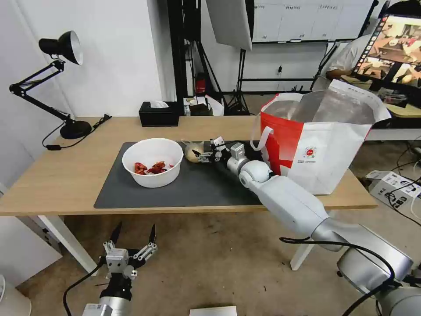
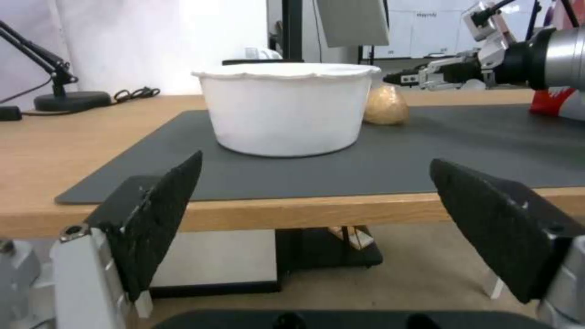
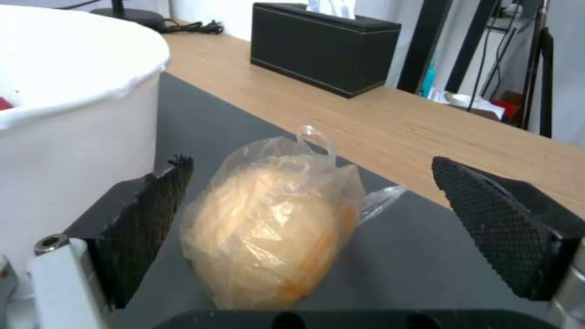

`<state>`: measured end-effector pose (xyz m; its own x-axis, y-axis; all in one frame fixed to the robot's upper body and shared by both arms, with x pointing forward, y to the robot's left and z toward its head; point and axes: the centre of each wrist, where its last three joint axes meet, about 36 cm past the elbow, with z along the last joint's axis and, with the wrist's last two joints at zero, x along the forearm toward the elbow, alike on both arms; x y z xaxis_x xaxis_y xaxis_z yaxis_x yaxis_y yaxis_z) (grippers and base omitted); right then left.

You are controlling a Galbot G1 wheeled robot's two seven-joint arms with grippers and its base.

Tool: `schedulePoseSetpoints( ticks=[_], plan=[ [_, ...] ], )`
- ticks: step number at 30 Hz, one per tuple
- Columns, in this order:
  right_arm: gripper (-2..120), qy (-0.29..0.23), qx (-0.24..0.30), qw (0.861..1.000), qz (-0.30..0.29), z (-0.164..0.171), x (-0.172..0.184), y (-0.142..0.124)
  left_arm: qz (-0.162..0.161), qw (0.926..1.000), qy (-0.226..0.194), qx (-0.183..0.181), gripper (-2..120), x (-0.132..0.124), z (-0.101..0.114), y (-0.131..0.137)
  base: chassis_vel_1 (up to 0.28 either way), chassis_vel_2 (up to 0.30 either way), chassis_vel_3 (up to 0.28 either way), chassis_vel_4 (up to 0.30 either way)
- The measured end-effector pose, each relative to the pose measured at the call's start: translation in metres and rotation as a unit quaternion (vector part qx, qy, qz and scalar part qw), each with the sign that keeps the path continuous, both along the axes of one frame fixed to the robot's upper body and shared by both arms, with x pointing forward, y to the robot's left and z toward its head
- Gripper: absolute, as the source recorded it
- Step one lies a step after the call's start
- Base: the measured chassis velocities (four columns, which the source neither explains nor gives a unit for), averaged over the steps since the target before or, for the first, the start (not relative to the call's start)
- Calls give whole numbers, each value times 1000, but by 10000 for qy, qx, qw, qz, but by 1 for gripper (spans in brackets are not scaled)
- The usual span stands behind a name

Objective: Pick up the trash from the table and place it into the takeout bag.

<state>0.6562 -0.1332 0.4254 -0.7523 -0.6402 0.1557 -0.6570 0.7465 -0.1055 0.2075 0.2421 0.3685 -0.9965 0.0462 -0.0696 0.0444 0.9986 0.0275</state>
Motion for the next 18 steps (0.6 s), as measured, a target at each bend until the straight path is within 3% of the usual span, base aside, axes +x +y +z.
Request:
schedulePoseSetpoints(
  ticks=[18],
  plan=[
    [100, 225, -94, 9996, 125, -2, 19, 10, 25, 10000, -31, 21, 100, 0, 2, 3, 0, 0, 0, 0]
  ],
)
